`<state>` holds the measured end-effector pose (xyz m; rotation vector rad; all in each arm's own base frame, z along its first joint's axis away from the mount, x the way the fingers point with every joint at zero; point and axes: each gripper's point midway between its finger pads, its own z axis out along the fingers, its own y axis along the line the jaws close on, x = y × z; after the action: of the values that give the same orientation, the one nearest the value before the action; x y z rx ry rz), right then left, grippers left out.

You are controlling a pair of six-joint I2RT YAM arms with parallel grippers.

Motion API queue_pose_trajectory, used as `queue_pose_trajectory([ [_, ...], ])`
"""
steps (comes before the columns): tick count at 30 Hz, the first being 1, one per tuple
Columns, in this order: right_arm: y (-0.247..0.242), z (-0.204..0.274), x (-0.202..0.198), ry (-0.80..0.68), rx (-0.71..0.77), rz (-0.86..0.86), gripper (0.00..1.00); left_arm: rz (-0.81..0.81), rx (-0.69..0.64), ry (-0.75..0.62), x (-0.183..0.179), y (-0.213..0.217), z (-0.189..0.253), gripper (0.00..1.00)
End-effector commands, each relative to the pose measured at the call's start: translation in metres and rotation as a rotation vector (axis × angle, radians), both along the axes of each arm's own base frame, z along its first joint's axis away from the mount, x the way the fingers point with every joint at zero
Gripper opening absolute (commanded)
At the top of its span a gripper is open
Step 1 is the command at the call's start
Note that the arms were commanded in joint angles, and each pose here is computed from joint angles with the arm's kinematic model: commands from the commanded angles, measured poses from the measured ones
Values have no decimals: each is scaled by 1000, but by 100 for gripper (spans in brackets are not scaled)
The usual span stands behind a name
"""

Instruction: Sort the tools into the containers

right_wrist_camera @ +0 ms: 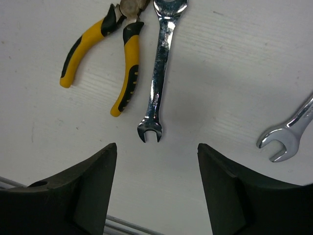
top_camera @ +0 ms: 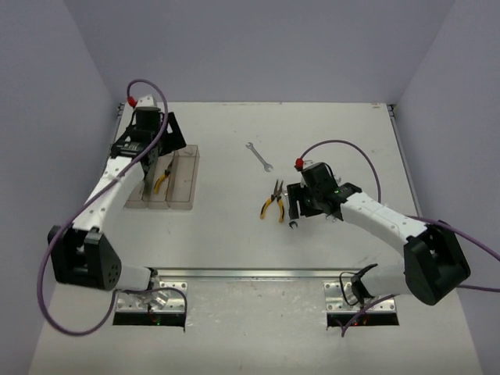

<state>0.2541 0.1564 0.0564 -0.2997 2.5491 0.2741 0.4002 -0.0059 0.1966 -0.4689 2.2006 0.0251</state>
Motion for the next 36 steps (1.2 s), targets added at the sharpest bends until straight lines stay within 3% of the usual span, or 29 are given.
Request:
queue_pose_trajectory([
  [1,18,-1,15,27,48,-35,62,-17,-37,-217,-37,-6,60,88],
  [3,26,-5,21,46,64,-64,52,-60,-58,-260,-58,-12,66,100],
  [12,44,-26,37,91,-63,-112,46,-182,-108,-292,-116,-28,22,100],
  [19,49,-48,44,145,-159,-153,40,-242,-132,-310,-119,-38,20,100],
  [28,46,-81,30,229,-214,-144,19,-305,-157,-326,-122,-49,23,100],
  [33,52,-77,33,226,-203,-127,0,-349,-191,-313,-123,-59,20,100],
  [36,63,-57,41,158,-156,-96,0,-412,-257,-326,-124,-75,23,100],
])
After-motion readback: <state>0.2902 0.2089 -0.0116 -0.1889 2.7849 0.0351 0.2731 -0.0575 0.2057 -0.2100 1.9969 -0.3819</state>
